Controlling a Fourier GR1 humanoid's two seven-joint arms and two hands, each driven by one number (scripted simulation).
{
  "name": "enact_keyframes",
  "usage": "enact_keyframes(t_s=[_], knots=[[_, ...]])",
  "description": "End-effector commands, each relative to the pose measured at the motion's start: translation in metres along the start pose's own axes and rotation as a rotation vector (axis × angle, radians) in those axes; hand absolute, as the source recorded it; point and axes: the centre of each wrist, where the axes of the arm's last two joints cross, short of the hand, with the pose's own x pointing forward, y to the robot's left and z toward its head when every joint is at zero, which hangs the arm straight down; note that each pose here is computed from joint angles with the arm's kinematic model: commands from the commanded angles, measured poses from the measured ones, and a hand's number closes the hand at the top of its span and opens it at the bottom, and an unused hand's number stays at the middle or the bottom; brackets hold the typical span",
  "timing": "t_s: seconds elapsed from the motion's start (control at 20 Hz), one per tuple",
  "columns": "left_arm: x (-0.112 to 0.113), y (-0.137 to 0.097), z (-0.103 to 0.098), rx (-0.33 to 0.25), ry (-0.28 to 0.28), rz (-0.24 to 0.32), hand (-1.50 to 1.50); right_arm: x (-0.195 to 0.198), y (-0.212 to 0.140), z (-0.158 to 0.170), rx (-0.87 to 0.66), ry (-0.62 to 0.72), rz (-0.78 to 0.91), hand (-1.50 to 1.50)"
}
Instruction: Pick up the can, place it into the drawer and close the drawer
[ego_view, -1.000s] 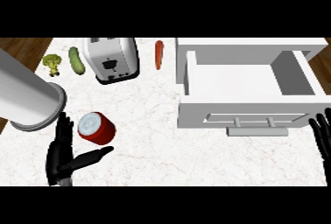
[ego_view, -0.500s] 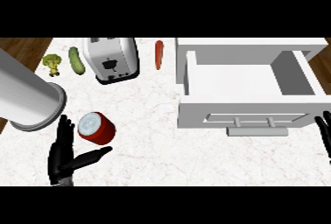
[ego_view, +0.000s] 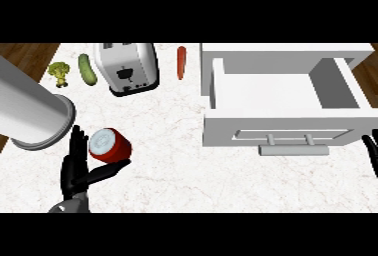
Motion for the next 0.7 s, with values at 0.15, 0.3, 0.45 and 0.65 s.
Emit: enact_keyframes(t_s=[0.15,0.3,0.45,0.65], knots=[[-0.005,-0.019,-0.015,-0.033,0.020,0.021,-1.50,0.009,-0.008,0.005,0.011,0.008,-0.008,-1.50],[-0.007,-0.014,-0.018,-0.024,-0.012,0.023,-1.50,0.013,0.008,-0.005,-0.013,-0.009,-0.005,-1.50],[0.003,-0.022,-0.020,-0.035,-0.014,0.018,-1.50,0.017,0.004,0.012,0.005,0.006,-0.012,-1.50],[0.021,-0.031,-0.039,-0.086,-0.008,0.027,-1.50,0.005,0.010,0.002,-0.004,0.009,-0.009,-1.50]])
